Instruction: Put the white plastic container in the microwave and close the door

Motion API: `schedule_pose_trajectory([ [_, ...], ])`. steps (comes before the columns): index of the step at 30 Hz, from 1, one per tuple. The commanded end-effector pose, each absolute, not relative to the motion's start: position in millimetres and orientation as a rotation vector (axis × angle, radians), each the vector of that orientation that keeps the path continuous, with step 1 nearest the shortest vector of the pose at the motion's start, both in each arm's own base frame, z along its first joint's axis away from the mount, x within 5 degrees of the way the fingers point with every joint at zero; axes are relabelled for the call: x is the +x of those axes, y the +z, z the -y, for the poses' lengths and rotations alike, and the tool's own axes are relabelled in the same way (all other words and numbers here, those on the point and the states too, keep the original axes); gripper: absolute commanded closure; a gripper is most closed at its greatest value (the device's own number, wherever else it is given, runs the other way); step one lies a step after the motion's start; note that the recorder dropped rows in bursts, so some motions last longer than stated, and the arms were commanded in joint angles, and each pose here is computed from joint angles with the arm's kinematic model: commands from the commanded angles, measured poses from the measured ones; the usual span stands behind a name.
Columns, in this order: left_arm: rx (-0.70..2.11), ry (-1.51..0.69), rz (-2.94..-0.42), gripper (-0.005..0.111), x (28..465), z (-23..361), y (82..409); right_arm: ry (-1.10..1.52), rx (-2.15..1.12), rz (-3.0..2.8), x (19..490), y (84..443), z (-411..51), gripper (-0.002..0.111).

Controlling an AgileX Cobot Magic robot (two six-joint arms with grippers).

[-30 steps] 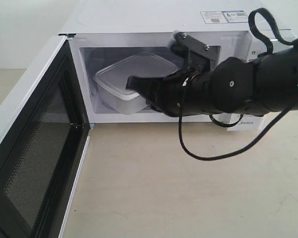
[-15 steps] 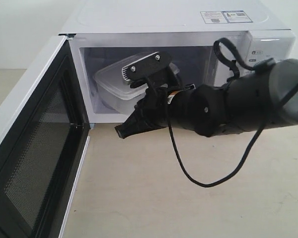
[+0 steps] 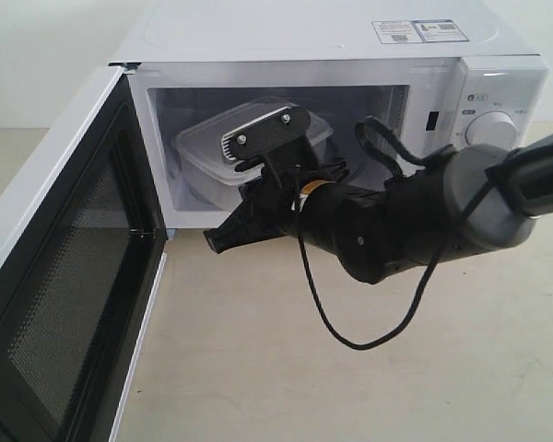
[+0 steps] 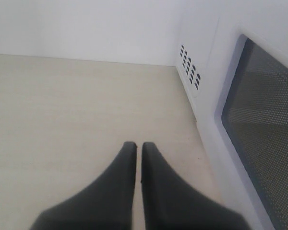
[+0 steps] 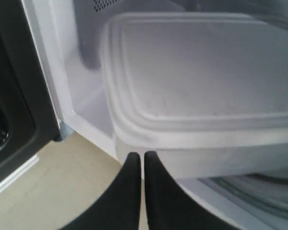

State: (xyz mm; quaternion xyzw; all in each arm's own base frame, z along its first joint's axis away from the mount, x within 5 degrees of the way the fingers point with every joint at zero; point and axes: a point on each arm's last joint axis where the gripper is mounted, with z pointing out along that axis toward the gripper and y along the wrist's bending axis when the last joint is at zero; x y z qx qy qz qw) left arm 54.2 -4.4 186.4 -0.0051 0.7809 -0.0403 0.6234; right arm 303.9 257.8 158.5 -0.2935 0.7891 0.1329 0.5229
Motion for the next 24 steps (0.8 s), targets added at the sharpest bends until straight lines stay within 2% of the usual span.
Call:
schedule_pose_trajectory([
  [1,-0.019,-0.096,-1.789,0.102,54.2,4.3,185.7,0.34,-0.695,-1.851,315.1,158.2,-269.3,0.108],
  [11,-0.019,-0.096,-1.789,0.102,54.2,4.3,185.7,0.341,-0.611,-1.855,343.1,164.6,-273.3,0.108],
  [20,-0.019,-0.096,-1.789,0.102,54.2,4.3,185.7,0.329,-0.714,-1.997,335.1,151.9,-273.0,0.108],
  [24,-0.019,-0.096,-1.789,0.102,54.2,4.3,185.7,0.308,-0.818,-2.052,318.2,163.3,-262.7,0.108],
])
